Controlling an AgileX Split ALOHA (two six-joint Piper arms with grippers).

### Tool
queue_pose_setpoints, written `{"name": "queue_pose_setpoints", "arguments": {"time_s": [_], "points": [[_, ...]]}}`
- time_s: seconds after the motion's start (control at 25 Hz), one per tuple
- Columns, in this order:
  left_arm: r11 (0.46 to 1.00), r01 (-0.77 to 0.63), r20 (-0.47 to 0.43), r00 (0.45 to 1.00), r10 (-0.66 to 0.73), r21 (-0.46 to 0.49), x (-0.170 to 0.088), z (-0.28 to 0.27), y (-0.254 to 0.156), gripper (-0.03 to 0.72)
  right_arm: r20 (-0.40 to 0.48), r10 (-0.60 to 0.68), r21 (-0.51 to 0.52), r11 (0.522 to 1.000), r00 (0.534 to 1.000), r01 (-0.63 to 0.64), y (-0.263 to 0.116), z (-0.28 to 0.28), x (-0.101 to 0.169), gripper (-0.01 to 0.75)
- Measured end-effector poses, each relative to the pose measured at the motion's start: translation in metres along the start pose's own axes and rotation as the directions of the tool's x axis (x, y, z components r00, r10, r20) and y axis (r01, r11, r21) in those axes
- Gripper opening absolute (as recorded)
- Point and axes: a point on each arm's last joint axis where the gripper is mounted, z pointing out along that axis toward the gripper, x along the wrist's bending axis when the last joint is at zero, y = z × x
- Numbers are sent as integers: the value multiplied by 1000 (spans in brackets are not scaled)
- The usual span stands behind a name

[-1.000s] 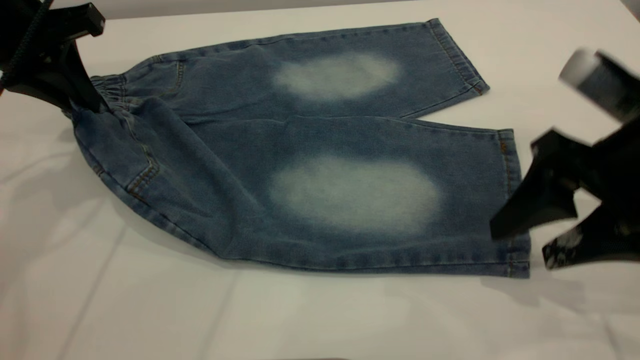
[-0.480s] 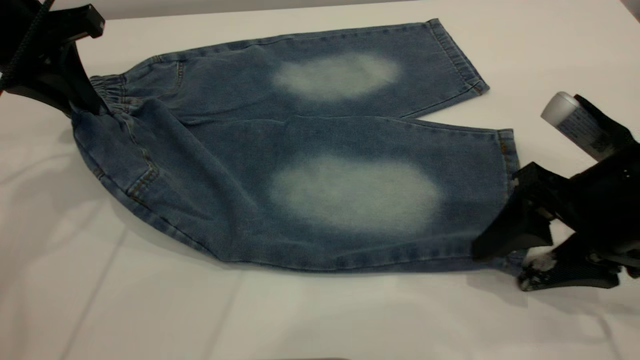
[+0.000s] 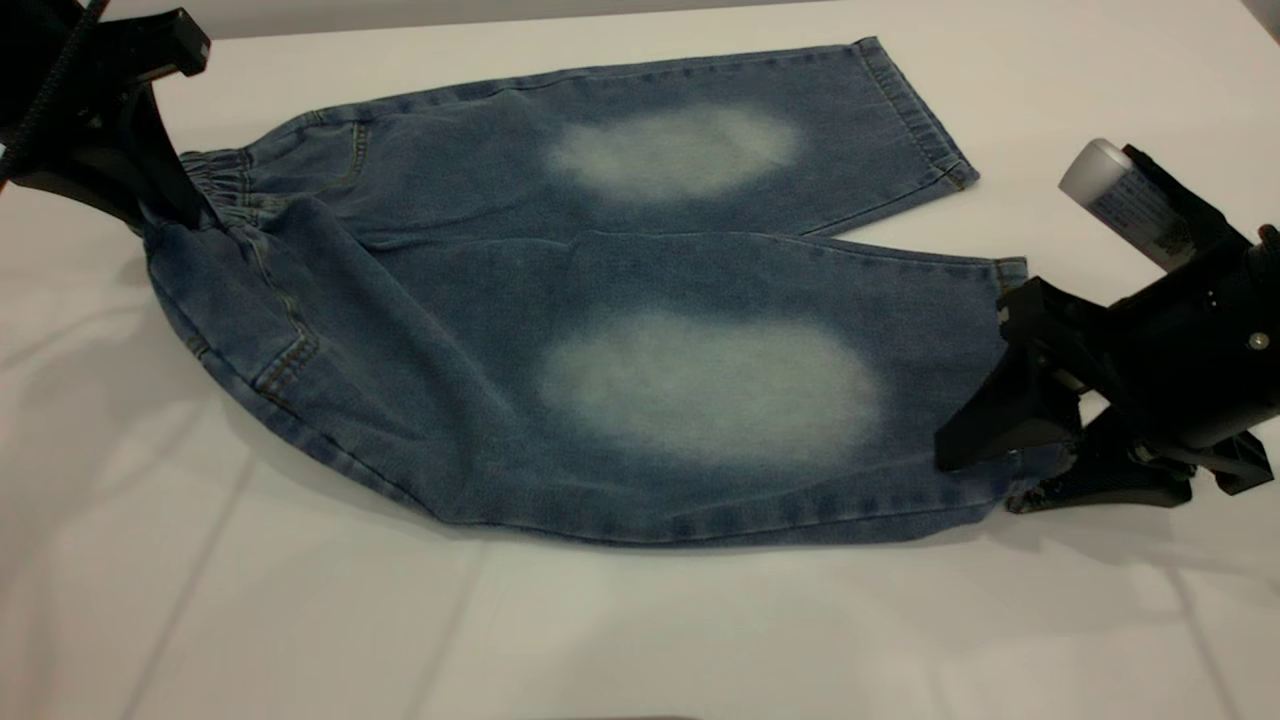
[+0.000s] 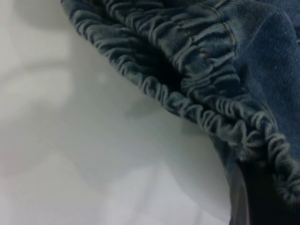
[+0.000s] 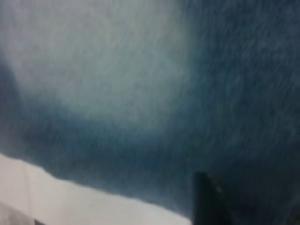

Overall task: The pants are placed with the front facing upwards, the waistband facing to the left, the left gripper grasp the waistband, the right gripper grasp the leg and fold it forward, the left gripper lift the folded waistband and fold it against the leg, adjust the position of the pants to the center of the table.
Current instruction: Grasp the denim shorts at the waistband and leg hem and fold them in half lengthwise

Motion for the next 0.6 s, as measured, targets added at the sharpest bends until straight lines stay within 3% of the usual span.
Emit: {"name": "queue_pose_setpoints", "arguments": {"time_s": [0.12, 0.2, 0.6], "points": [[1000, -3, 2, 1000, 3, 8, 0, 0, -1, 74, -17, 5, 4, 1000, 1000, -5, 0, 0, 1, 122], [1000, -4, 3, 1000, 4, 15, 0, 0, -1, 74, -46, 5, 8, 1000, 999, -5, -1, 0, 4, 49], [996, -6, 7, 1000, 5, 92, 2, 6, -18, 74, -126, -53, 17, 998, 991, 56, 5, -36, 19, 24]]}}
